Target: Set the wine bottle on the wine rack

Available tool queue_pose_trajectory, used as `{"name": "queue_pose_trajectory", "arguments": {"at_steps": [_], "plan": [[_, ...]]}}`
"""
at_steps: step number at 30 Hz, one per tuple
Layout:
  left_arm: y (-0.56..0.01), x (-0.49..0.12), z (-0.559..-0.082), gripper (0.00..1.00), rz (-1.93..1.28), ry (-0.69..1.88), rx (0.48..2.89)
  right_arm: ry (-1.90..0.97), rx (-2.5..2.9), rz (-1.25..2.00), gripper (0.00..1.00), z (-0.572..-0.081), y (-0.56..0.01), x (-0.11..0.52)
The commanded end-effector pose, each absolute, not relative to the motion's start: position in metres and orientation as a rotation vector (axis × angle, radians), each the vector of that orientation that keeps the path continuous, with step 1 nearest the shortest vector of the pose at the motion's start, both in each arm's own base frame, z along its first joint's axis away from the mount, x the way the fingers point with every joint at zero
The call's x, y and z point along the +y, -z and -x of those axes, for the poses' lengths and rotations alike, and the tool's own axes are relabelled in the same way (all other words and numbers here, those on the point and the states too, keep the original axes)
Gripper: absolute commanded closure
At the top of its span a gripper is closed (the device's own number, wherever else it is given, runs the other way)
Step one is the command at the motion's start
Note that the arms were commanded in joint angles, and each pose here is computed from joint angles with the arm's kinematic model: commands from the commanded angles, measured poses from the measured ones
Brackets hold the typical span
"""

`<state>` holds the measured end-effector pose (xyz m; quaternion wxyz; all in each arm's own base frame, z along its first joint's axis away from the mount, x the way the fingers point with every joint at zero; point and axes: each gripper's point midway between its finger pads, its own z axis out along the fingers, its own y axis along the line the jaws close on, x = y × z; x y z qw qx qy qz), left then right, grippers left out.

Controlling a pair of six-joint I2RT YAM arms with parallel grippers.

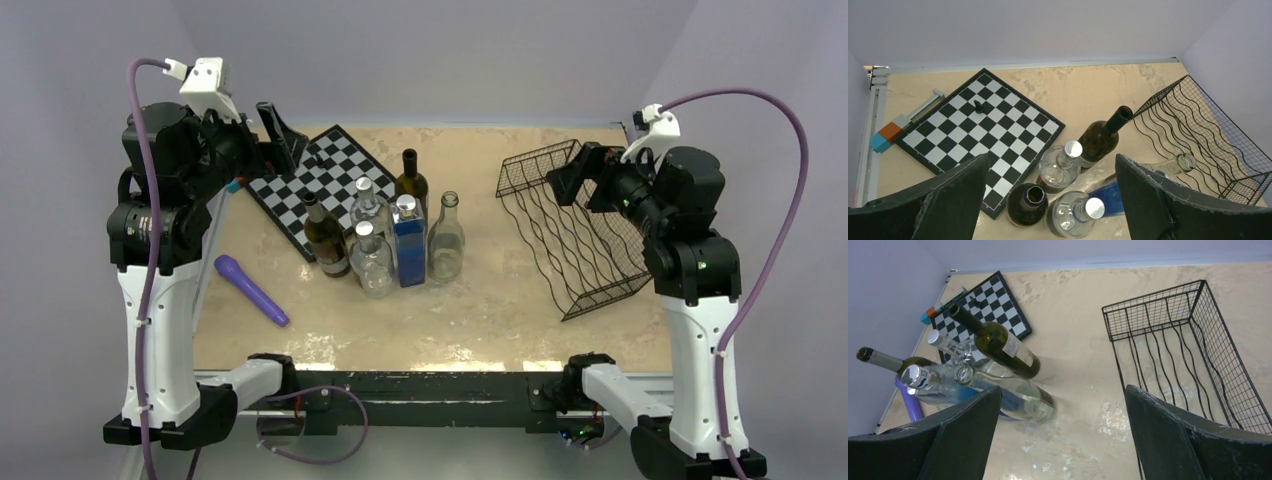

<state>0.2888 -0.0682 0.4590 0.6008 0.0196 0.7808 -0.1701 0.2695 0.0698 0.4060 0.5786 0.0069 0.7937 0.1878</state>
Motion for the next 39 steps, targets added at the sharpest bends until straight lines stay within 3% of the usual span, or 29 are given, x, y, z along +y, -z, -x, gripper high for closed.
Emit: {"name": "queue_pose_trajectory", "arguments": {"at_steps": [1, 18, 30, 39], "plan": [[-0.469, -0.073, -0.285, 0.01, -0.052, 0.436, 1.756, -0.490, 1.783, 0.071, 0.01, -0.260, -0.424, 0.080], [-0.459, -0.084, -0.262, 0.01, -0.163, 0.477, 1.741, -0.702, 1.732, 0.440, 0.02, -0.249, -0.397, 0.182], [-0.447, -0.185, -0.196, 0.01, -0.696, 0.976, 1.616, -0.692, 1.805, 0.423, 0.30, -0.272, -0.373, 0.215], [-0.437, -0.218, -0.215, 0.01, -0.757, 0.929, 1.529, -0.665, 1.814, 0.403, 0.24, -0.267, -0.369, 0.206]]}}
